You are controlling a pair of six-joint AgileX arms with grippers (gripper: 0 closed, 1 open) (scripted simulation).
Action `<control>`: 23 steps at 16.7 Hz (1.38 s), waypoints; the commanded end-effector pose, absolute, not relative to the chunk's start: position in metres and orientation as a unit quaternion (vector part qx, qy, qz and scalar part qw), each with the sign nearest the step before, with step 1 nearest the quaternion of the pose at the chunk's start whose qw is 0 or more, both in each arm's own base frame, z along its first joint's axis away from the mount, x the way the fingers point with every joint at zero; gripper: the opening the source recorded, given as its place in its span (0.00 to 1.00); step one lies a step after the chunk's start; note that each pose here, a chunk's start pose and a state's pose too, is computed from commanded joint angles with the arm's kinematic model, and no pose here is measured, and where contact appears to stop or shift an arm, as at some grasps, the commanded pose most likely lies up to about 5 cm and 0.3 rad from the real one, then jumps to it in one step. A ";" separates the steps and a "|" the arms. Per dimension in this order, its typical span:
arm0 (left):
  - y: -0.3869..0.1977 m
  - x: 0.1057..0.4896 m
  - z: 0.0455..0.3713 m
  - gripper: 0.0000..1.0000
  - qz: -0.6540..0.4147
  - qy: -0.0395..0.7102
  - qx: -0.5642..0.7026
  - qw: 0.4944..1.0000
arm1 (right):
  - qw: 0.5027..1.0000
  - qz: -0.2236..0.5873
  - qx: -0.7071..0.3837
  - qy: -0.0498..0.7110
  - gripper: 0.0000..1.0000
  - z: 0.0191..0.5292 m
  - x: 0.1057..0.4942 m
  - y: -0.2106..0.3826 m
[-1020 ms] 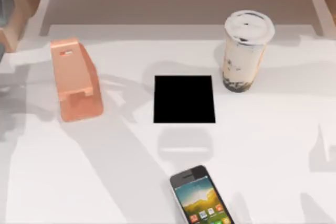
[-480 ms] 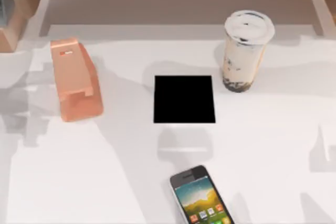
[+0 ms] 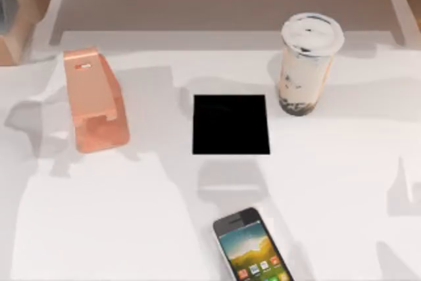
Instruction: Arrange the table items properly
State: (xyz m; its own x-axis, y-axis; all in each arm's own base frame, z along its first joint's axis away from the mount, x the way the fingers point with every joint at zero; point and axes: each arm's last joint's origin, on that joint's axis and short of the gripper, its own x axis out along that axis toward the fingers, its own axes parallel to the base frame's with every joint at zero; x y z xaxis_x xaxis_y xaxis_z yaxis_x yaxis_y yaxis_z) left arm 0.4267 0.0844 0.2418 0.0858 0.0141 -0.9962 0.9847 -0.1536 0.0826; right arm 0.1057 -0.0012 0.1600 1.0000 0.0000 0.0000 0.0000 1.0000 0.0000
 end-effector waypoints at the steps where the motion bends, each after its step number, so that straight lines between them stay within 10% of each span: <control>1: 0.070 0.429 0.258 0.00 -0.513 0.413 0.592 0.464 | 1.000 0.000 0.000 0.000 1.00 0.160 0.106 -0.001; 8: -0.097 0.443 0.308 0.00 -0.579 0.128 0.762 0.261 | 1.000 0.000 0.000 0.000 1.00 0.160 0.106 -0.001; 15: -0.271 0.430 0.174 0.00 -0.693 0.008 0.720 0.034 | 1.000 0.000 0.000 0.000 1.00 0.160 0.106 -0.001; 23: -0.302 0.417 0.141 0.00 -0.706 -0.004 0.708 -0.005 | 1.000 0.000 0.000 0.000 1.00 0.160 0.106 -0.001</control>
State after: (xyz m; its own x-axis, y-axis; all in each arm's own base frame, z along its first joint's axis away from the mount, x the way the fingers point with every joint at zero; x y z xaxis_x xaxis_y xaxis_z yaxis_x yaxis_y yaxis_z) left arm 0.4167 -0.3022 0.1413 0.0026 0.0013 -1.0000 -0.0116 -0.9999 -0.0013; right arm 0.1057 -0.0012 0.1600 1.0000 0.0000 0.0000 0.0000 1.0000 0.0000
